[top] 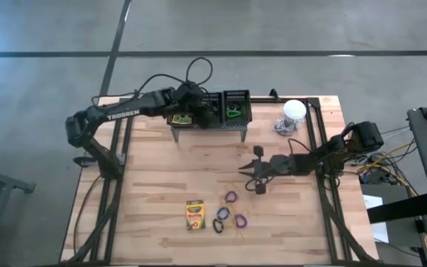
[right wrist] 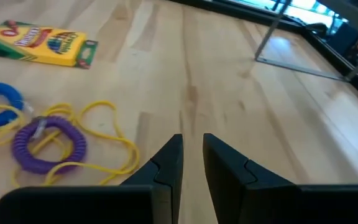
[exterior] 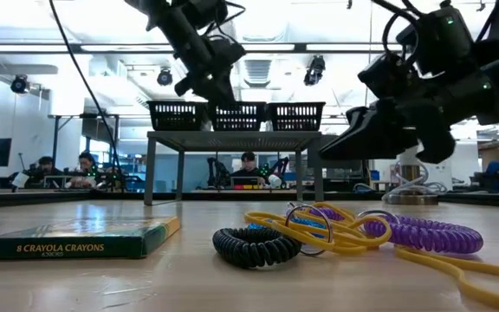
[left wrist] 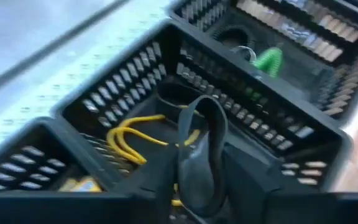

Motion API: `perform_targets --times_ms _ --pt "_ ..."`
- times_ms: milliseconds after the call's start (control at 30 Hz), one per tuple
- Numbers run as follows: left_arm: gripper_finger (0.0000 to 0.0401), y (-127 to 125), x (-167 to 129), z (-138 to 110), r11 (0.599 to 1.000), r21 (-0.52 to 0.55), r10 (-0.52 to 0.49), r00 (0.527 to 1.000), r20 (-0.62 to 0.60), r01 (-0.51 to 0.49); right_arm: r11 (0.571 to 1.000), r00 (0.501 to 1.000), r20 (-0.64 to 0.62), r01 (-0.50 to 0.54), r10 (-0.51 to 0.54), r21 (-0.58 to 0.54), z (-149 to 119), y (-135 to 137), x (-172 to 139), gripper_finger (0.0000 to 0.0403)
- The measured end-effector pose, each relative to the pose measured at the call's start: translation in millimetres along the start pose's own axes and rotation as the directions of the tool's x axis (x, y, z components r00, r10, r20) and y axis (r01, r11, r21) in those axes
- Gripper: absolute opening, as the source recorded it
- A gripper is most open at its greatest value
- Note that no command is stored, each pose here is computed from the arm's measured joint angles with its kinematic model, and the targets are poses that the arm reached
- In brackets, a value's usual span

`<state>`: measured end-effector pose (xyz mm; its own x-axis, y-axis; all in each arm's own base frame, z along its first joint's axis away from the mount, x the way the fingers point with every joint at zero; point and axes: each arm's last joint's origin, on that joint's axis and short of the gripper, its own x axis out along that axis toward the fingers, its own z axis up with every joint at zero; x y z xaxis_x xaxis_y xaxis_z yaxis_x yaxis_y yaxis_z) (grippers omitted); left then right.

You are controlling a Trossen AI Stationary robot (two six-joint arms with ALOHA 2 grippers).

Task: Pick & Place Office Desk Supplies
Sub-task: Put the black rubber band into the middle black bin, then put the top purple spring key chain into the right black bin

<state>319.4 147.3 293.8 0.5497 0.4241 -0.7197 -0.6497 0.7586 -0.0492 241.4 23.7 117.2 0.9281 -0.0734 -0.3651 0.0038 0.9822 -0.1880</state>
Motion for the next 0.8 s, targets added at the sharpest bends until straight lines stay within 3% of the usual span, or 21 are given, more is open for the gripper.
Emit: perform_targets --times_ms 167,333,433,567,667,800 --pt "0.0221 -6 -13 2 0.994 -0.006 -0.108 0.994 -0.032 0.108 0.999 0.998 0.058 -0.015 0.013 0.03 7 4 0 0.0056" --pt "0.0261 -38 -69 -9 0.99 0.094 -0.107 0.992 0.058 0.102 0.986 0.989 0.149 -0.022 -0.002 0.164 24 2 2 0.0056" --pt "0.0262 -71 -117 -43 0.983 0.172 -0.086 0.985 0.148 0.06 0.983 0.986 0.17 -0.028 -0.003 0.182 29 2 1 0.0056" --pt "0.0257 -103 -170 -108 0.979 0.182 -0.144 0.946 0.29 0.094 0.982 0.988 0.155 -0.025 -0.004 0.186 33 1 6 0.0056" --pt "0.0253 -112 -185 -162 0.969 0.213 -0.197 0.912 0.36 0.126 0.99 0.991 0.131 -0.03 0.012 0.137 41 1 12 0.0064" --pt "0.0246 -111 -182 -220 0.951 0.244 -0.273 0.882 0.385 0.188 0.989 0.992 0.007 -0.124 0.124 0.075 60 3 23 0.0097"
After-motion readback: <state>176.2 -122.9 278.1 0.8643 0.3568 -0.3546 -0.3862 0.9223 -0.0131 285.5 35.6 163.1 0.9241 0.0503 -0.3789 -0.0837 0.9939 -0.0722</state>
